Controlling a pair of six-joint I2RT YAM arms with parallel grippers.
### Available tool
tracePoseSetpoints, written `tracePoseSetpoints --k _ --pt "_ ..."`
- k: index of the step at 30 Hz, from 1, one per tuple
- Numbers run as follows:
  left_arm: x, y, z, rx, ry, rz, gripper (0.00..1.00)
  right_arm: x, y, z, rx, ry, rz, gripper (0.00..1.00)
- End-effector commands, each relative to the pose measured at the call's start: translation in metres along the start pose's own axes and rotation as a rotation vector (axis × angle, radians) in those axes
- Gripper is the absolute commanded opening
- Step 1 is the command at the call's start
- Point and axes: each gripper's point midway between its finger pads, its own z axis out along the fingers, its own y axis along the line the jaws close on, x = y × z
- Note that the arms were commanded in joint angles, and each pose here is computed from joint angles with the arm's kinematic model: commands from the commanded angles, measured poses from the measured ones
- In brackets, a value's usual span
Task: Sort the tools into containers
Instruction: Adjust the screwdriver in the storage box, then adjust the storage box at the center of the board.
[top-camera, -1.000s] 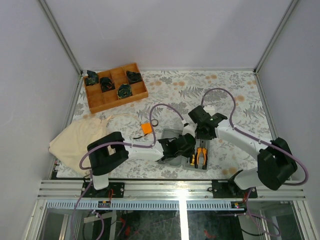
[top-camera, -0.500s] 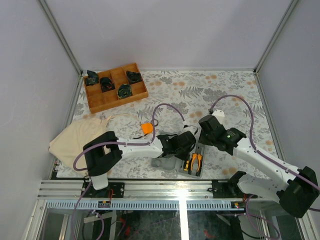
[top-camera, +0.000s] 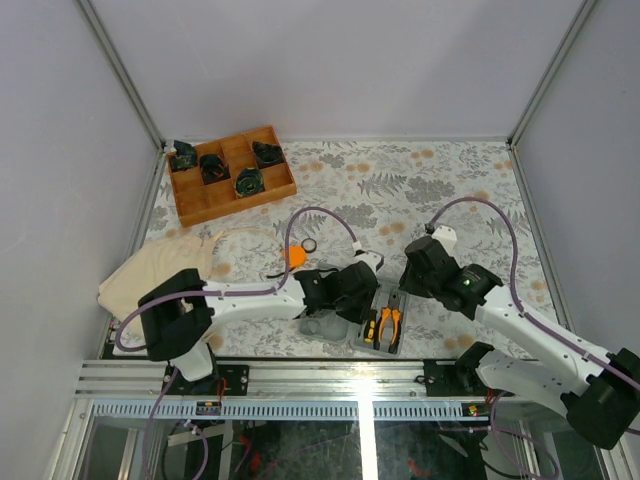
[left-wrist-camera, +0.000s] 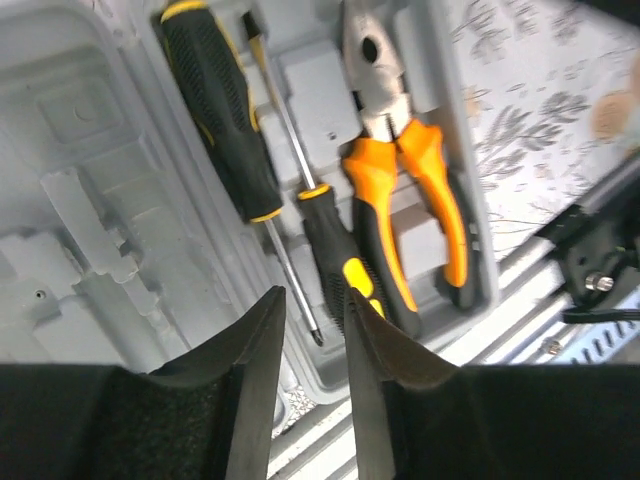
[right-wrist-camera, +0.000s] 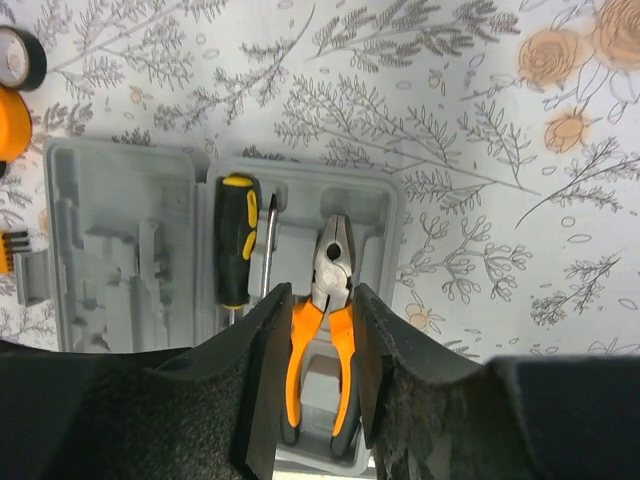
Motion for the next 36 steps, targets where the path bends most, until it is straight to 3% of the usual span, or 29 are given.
tracePoseSetpoints --k 1,7,16,21,28,36 --pt "-0.042 -0.027 -0.028 0.116 -0.136 0.01 0.31 0.027 -0.001 -0.001 -0.037 0.094 0.018 0.39" --pt "-0.059 -0.002 -0.05 0.06 -0.194 -0.031 0.33 0.052 -0.03 0.007 0.071 0.15 0.02 0.4" --pt "-0.022 0.073 -0.047 -0.07 -0.137 -0.109 0.33 0.061 -0.028 0.033 0.089 0.19 -0.025 0.4" --pt "-0.003 0.094 -0.043 -0.115 -0.108 -0.123 0.33 0.064 -0.033 0.047 0.109 0.23 -0.04 0.36" --pt "0.015 0.104 -0.036 -0.129 -0.078 -0.133 0.33 0.051 -0.049 0.062 0.151 0.247 -0.076 0.2" --pt "0.028 0.092 -0.03 -0.092 -0.046 -0.144 0.31 0.022 -0.036 0.088 0.117 0.248 -0.204 0.19"
